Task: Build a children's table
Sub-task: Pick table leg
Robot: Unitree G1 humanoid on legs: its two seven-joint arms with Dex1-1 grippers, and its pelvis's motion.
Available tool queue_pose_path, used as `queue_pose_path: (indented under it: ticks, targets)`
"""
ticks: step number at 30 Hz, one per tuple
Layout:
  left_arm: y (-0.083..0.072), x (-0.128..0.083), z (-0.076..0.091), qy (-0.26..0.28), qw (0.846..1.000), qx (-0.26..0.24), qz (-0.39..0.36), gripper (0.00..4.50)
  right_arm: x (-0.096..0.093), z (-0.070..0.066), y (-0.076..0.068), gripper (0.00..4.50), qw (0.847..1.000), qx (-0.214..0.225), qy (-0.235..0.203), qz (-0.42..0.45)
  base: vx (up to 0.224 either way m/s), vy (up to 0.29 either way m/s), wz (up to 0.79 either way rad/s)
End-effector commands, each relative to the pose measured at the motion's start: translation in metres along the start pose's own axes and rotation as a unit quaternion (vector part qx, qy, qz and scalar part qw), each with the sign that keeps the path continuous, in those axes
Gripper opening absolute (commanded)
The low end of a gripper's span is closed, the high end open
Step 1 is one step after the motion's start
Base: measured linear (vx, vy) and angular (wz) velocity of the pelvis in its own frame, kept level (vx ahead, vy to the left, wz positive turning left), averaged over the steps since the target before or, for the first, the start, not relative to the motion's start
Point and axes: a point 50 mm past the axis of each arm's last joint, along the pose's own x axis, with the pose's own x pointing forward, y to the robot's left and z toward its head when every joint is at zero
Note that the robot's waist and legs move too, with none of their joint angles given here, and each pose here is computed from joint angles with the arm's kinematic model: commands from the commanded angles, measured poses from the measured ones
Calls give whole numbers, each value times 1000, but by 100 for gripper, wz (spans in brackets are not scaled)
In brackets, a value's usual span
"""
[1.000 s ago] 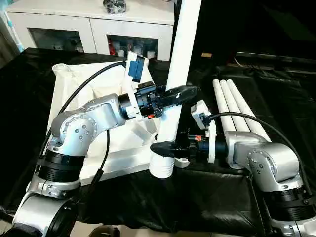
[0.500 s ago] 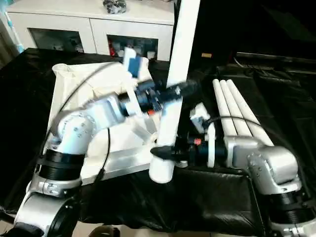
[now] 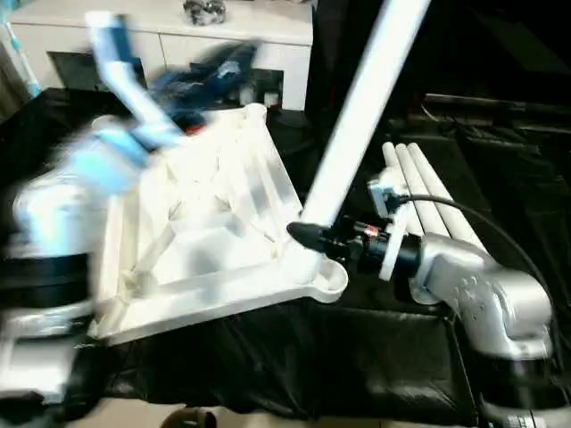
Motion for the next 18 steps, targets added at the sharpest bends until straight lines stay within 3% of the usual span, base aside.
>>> queue_pose_path:
  ticks: [1, 2, 3, 5, 7, 8, 10, 15, 16, 18]
  targets:
    - [8, -9, -8, 36, 996, 65, 57, 296, -4, 9, 1, 186, 998, -41, -20, -52, 0, 0, 0]
    - [20, -31, -26, 66, 986, 87, 129, 296, -2, 3, -3, 186, 991, -42, -21, -122, 0, 0, 0]
    - [20, -31, -26, 66, 986, 87, 129, 296, -2, 3, -3, 186, 991, -42, -21, -122, 0, 0, 0]
    - [26, -57, -47, 79, 972, 100, 199, 296, 1, -9, -9, 186, 976, -43, -26, -213, 0, 0, 0]
    - [26, -72, -63, 94, 959, 120, 238, 296, 2, -12, -12, 186, 961, -47, -54, -266, 0, 0, 0]
    - [25, -84, -76, 104, 945, 133, 281, 296, 1, -11, -14, 186, 946, -58, -93, -306, 0, 0, 0]
    - [20, -94, -91, 114, 932, 136, 315, 296, 1, -9, -11, 186, 933, -91, -133, -321, 0, 0, 0]
    - [11, -95, -100, 126, 922, 174, 321, 296, 5, -16, -10, 186, 925, -75, -143, -344, 0, 0, 0]
    - [9, -93, -101, 118, 922, 180, 322, 296, 10, -25, -7, 186, 941, -67, -117, -311, 0, 0, 0]
    - [8, -89, -103, 117, 921, 180, 326, 296, 11, -35, -7, 186, 943, -71, -96, -310, 0, 0, 0]
